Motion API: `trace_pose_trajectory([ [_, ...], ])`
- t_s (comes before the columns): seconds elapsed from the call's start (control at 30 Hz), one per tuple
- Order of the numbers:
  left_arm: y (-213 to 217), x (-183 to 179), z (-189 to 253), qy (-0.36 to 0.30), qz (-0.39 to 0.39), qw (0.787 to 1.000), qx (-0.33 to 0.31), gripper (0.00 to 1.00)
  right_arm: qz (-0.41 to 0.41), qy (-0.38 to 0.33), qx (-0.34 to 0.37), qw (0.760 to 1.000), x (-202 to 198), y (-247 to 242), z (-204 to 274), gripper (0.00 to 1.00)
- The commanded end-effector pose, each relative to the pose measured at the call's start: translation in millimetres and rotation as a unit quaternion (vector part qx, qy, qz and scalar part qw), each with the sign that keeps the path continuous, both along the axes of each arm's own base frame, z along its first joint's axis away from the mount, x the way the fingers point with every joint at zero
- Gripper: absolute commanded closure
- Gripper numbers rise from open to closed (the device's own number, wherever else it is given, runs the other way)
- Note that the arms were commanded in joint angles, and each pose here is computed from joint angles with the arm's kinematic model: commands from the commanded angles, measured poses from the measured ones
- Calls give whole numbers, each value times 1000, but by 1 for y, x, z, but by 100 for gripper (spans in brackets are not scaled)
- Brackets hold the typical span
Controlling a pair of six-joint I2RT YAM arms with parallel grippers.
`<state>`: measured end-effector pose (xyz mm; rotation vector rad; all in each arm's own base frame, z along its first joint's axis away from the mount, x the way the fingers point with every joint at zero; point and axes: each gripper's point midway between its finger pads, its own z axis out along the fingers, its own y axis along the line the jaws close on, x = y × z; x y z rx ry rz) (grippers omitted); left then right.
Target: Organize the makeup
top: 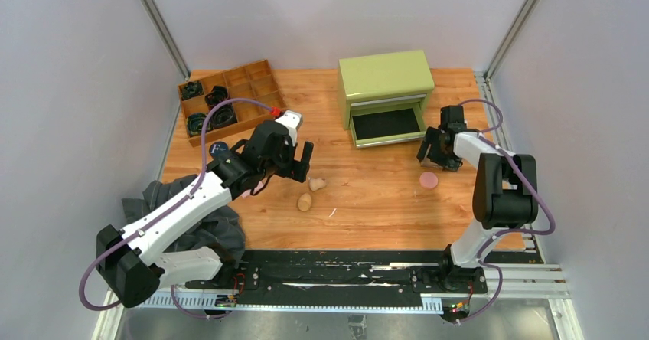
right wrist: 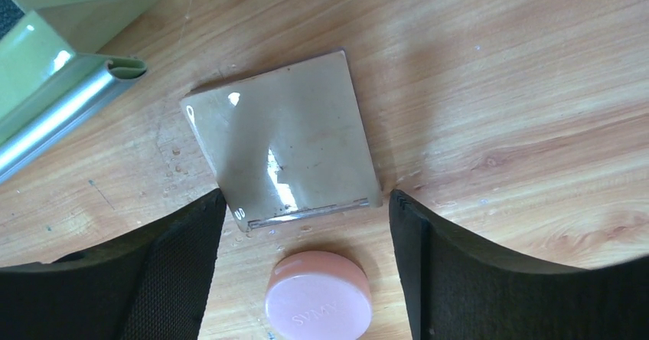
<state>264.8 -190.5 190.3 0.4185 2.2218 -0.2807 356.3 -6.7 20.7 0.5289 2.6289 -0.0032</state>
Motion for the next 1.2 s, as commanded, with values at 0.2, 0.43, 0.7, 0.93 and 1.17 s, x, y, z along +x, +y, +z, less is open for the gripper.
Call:
trace_pose_trajectory([
  [0.2,-2,4,12,-20,4,1000,-21,0,59,39,10,997,-1,1,-16,26],
  [0.43,7,-2,8,-24,12,999,-19,0,86,67,-42,993,0,-10,-18,21],
  [0.7,19,-7,8,-33,23,999,-9,0,111,77,-42,990,2,-6,-24,30],
  [0.93,19,-8,6,-31,19,999,-11,0,90,65,-23,994,-13,1,-10,55],
  [1.17,17,-7,9,-27,21,999,-11,1,75,15,-4,997,-32,8,31,56],
])
